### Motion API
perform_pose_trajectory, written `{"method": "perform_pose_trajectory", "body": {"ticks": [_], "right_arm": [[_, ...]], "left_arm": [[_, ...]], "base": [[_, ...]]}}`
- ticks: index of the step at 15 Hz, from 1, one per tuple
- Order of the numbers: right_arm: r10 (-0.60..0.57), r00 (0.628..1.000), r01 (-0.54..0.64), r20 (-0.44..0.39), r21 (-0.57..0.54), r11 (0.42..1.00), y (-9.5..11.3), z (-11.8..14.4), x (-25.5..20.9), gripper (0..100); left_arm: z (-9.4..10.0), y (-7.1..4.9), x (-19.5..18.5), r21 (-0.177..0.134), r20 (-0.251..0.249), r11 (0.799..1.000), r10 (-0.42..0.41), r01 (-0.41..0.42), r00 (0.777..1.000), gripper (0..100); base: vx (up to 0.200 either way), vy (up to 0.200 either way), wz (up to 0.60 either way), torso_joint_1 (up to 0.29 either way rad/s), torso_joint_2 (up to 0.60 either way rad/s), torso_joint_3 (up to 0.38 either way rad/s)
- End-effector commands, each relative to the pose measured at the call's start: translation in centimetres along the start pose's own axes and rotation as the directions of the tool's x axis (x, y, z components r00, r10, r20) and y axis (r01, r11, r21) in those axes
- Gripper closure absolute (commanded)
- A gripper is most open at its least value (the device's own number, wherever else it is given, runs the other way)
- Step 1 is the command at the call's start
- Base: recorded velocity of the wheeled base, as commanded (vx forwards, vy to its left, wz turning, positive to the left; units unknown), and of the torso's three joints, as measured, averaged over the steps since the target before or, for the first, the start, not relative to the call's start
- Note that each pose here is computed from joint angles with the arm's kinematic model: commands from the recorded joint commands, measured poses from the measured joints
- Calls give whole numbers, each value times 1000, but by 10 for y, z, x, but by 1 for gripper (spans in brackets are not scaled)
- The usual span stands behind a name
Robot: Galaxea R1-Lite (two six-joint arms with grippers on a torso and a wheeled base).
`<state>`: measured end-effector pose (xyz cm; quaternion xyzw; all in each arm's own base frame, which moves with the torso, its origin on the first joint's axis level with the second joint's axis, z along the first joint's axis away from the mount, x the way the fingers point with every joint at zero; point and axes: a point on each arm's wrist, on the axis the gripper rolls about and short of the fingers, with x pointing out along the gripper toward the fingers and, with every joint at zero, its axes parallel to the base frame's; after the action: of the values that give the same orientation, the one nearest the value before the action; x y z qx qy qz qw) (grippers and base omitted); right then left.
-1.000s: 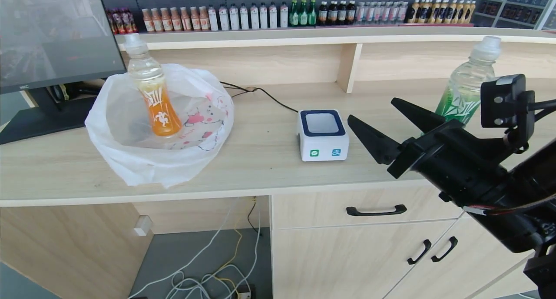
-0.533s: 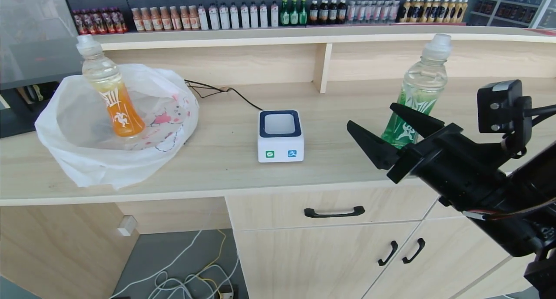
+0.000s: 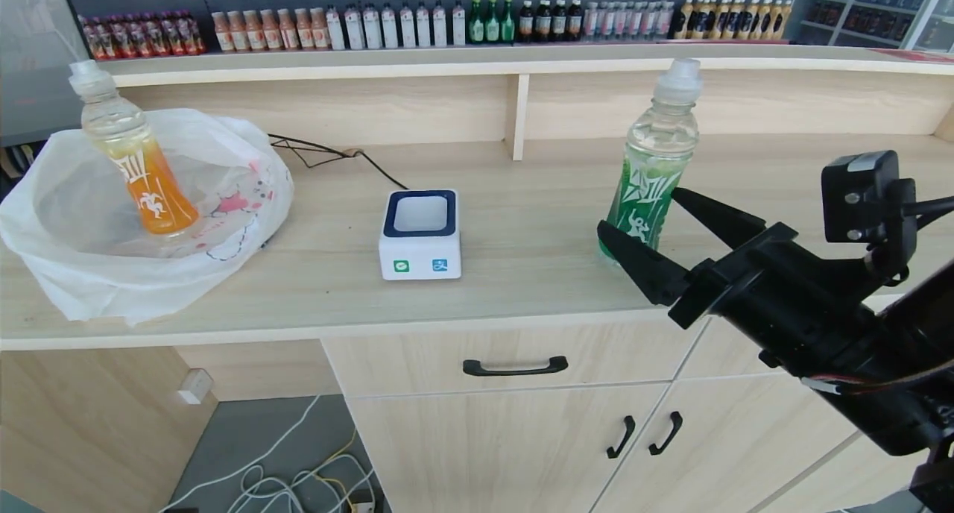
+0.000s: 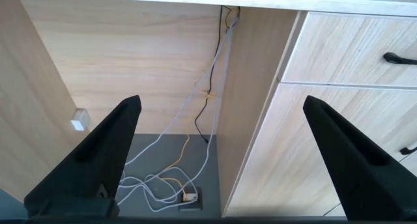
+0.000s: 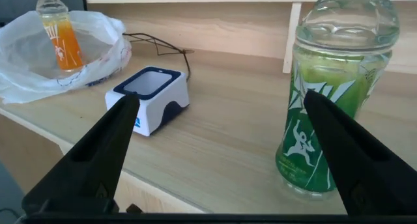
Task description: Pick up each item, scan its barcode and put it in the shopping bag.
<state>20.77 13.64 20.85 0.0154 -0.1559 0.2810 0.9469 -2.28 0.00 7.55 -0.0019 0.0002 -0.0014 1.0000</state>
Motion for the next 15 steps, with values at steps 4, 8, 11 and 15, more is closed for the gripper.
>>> {"method": "perform_pose_trajectory", "body": {"ticks": [4, 8, 11, 15], "right_arm": [[-125, 991, 124, -41, -38, 992, -27, -7, -11, 0], [-262, 963, 257, -70, -73, 964, -50, -13, -21, 0], [-264, 961, 257, -76, -94, 962, -49, -14, -20, 0], [-296, 953, 289, -69, -98, 952, -36, -16, -4, 0]], "left_arm": [[0, 0, 0, 2, 0, 1000, 1, -1, 1000, 0], [0, 0, 0, 4, 0, 1000, 1, -1, 1000, 0], [0, 0, 0, 4, 0, 1000, 1, -1, 1000, 0], [0, 0, 0, 4, 0, 1000, 1, -1, 1000, 0]], "base": [[0, 0, 0, 0, 0, 0], [0, 0, 0, 0, 0, 0], [0, 0, 0, 0, 0, 0], [0, 0, 0, 0, 0, 0]]}}
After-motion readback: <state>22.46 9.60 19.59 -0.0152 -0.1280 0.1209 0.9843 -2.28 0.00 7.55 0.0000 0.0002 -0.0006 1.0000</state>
